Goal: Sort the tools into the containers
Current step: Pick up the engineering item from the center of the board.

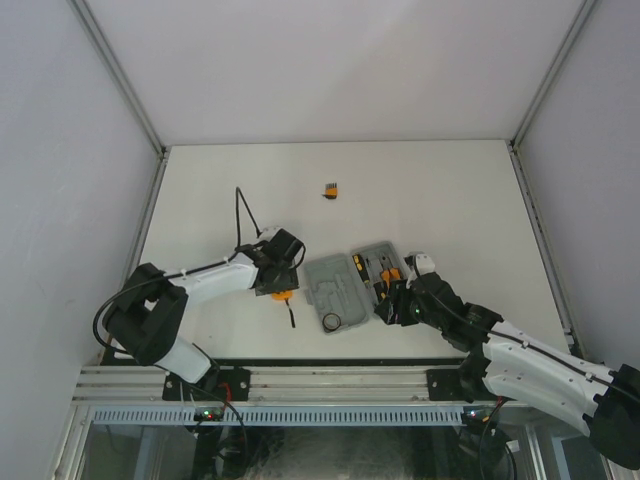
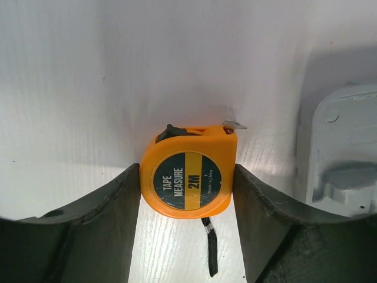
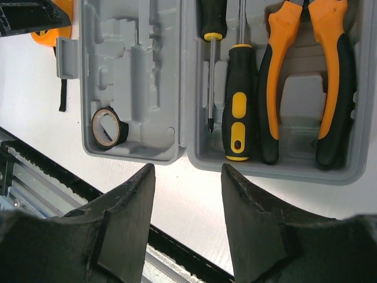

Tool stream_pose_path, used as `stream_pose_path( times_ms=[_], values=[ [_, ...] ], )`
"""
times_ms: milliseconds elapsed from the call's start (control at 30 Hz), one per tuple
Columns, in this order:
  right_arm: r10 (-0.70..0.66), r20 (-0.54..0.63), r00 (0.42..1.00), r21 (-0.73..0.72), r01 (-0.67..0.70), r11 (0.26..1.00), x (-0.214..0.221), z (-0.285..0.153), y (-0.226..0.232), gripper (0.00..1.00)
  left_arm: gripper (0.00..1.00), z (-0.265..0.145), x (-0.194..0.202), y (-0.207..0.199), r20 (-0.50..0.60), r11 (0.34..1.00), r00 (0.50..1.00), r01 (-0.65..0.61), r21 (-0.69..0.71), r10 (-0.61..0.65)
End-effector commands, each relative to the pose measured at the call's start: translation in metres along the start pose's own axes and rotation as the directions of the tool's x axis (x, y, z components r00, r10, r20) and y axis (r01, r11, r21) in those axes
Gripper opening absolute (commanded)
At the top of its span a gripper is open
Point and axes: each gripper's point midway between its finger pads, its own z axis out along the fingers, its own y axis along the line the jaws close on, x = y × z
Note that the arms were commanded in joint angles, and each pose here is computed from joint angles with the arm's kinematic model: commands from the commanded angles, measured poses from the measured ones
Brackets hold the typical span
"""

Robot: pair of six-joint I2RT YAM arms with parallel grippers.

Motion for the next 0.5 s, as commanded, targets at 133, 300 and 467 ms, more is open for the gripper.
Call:
stream_pose_path(
  times_ms=[133,300,467],
  values=[
    [0.0,0.032,0.999,-0.038,0.002,0.999,-0.011,0.002,0.01,0.48,0.47,-0.009,-0.001,-0.012,-0.012,0.986,0.99,-0.142,0.085,0.143],
    [0.002,0.033,0.999,-0.037,-0.001,0.999,-0.01,0.002,0.01,0.49,0.39,-0.016,-0.002,-0.013,-0.015,0.961,0.967,-0.253,0.113,0.256],
    [-0.001,0.033,0.999,-0.045,0.002,0.999,-0.011,0.002,0.011,0.48,0.33,-0.03,-0.013,-0.015,0.033,0.952,0.961,-0.276,0.129,0.274]
  ],
)
